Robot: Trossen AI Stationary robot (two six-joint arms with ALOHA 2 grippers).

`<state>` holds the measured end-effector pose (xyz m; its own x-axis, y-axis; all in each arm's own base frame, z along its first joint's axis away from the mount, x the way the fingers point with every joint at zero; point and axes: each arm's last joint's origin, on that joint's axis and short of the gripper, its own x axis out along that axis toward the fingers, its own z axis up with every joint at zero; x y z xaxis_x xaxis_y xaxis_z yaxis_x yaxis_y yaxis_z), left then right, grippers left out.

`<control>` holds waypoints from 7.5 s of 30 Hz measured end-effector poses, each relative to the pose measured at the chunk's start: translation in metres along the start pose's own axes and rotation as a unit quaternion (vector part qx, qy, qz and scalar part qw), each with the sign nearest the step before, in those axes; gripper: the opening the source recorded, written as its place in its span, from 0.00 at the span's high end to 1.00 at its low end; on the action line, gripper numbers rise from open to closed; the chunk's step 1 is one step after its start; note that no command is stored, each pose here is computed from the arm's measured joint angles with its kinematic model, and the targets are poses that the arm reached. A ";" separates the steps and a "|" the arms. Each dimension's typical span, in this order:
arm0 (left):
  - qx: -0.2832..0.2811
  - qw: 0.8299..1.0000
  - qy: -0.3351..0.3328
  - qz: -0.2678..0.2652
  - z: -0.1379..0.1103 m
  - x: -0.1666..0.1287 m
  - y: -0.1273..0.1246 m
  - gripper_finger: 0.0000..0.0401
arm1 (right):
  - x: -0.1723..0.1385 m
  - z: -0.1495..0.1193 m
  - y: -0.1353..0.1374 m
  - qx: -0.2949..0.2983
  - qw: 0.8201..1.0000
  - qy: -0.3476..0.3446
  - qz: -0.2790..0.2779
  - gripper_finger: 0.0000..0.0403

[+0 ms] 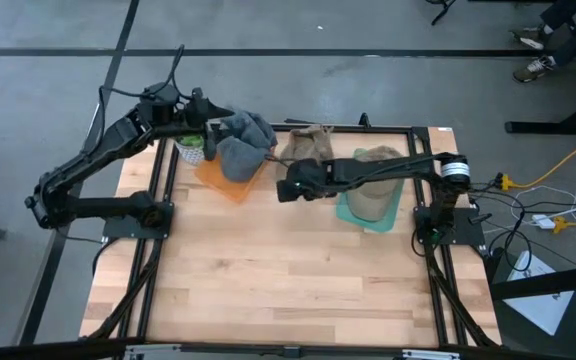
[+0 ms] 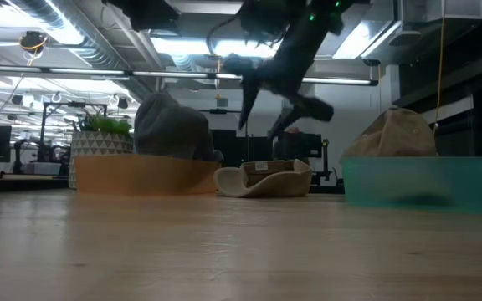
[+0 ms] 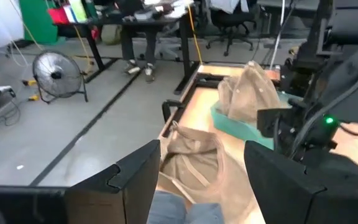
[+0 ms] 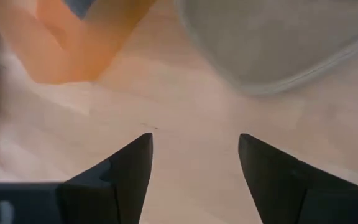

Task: Pick & Place hat
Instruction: Put the brown cap into the blue bin

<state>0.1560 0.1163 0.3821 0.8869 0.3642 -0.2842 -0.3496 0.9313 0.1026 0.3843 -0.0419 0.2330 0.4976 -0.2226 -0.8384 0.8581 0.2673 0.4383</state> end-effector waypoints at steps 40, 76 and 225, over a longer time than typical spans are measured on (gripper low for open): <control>-0.001 0.999 0.020 -0.047 -0.001 0.005 -0.021 0.43 | 0.064 0.034 -0.043 0.108 0.977 -0.091 -0.157 0.71; 0.049 0.997 0.054 -0.023 -0.007 0.004 -0.020 0.43 | -0.059 0.031 -0.020 -0.369 0.856 -0.241 -0.269 0.96; -0.012 0.965 -0.151 0.216 0.057 -0.027 -0.008 0.99 | -0.207 0.022 0.090 -0.500 0.745 -0.441 -0.029 0.95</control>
<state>0.1517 0.0999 0.4434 0.7035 0.7072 0.0708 -0.7096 0.6933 0.1252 0.3617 0.0077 0.4529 0.7322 -0.6714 -0.1141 0.5766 0.7003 -0.4208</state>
